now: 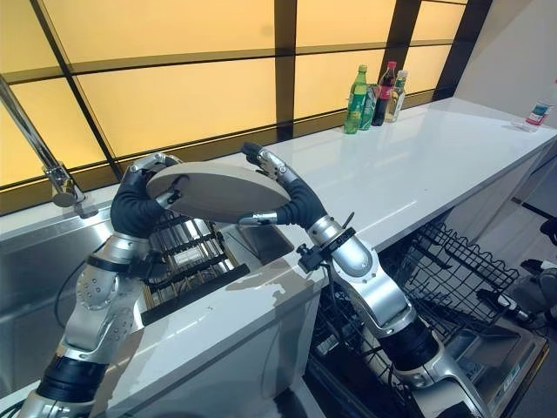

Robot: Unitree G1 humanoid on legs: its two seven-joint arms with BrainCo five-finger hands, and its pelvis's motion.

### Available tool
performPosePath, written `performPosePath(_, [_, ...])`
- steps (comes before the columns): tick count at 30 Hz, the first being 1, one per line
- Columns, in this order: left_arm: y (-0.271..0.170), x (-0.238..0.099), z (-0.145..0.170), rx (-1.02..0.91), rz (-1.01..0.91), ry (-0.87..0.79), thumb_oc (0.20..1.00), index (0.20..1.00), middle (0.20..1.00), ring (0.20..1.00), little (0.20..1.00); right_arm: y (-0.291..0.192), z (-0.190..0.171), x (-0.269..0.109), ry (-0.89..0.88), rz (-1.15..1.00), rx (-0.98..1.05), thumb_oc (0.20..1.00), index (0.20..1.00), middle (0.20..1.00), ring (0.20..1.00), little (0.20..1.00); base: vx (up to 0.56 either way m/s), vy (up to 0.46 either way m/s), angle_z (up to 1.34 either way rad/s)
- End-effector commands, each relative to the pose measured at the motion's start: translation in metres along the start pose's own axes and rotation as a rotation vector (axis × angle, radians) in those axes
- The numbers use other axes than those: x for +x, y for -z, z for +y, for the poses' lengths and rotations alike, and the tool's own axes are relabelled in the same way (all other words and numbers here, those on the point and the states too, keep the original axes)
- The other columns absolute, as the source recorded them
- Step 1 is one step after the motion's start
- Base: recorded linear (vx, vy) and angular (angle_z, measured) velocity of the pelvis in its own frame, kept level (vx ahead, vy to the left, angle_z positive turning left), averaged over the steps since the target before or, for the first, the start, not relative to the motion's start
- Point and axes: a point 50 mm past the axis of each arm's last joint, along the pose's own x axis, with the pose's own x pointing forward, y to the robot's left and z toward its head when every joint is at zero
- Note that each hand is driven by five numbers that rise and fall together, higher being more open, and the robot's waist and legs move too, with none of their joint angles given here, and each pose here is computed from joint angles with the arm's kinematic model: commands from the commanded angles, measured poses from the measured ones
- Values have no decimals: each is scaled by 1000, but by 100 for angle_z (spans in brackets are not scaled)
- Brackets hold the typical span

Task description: Pick up plates and place into dishwasher.

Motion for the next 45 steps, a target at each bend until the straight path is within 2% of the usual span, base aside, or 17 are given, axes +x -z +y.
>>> performPosePath(1, [-29, 35, -43, -75, -223, 270, 200, 200, 200, 200, 200, -28, 43, 23, -250, -130, 46, 1000, 1000, 1000, 1000, 1000, 0, 0, 0])
performPosePath(2, [-28, 34, -42, -77, -218, 269, 200, 200, 200, 200, 200, -27, 45, 23, -276, -119, 58, 862, 862, 862, 862, 862, 0, 0, 0])
performPosePath(3, [-28, 33, -42, -76, -216, 271, 200, 200, 200, 200, 200, -25, 47, 23, -299, -107, 71, 347, 347, 347, 347, 347, 0, 0, 0])
performPosePath(4, [-28, 33, -42, -75, -215, 271, 200, 200, 200, 200, 200, -24, 48, 23, -319, -96, 78, 200, 200, 200, 200, 200, 0, 0, 0])
performPosePath(9, [-27, 30, -38, -74, -211, 268, 200, 200, 200, 200, 200, -16, 58, 16, -491, -37, 56, 200, 200, 200, 200, 200, 0, 0, 0])
performPosePath(13, [-25, 30, -38, -71, -205, 270, 200, 200, 200, 200, 200, -20, 58, 15, -536, -42, 48, 200, 200, 200, 200, 200, 0, 0, 0])
performPosePath(30, [-19, 29, -36, -57, -179, 242, 200, 200, 200, 200, 200, -15, 52, 18, -474, -27, 50, 200, 200, 200, 200, 200, 0, 0, 0])
performPosePath(31, [-18, 29, -35, -49, -167, 231, 451, 451, 451, 451, 451, -16, 50, 18, -451, -28, 45, 200, 200, 200, 200, 200, 0, 0, 0])
performPosePath(32, [-17, 29, -32, -31, -157, 216, 1000, 1000, 1000, 1000, 1000, -16, 45, 18, -422, -27, 43, 200, 200, 200, 200, 200, 0, 0, 0])
performPosePath(39, [-6, 18, 5, -31, -83, -68, 1000, 1000, 1000, 1000, 1000, -8, 0, 7, -147, 10, -30, 200, 200, 200, 200, 200, 0, 0, 0])
performPosePath(42, [-6, 3, 27, 20, -73, -228, 1000, 1000, 1000, 1000, 1000, -4, -25, -8, -26, 37, -67, 200, 200, 200, 200, 200, 7, -5, -1])
performPosePath(45, [-10, -7, 41, 79, -76, -304, 1000, 1000, 1000, 1000, 1000, -4, -40, -20, 43, 46, -104, 200, 200, 200, 200, 200, 39, -4, -7])
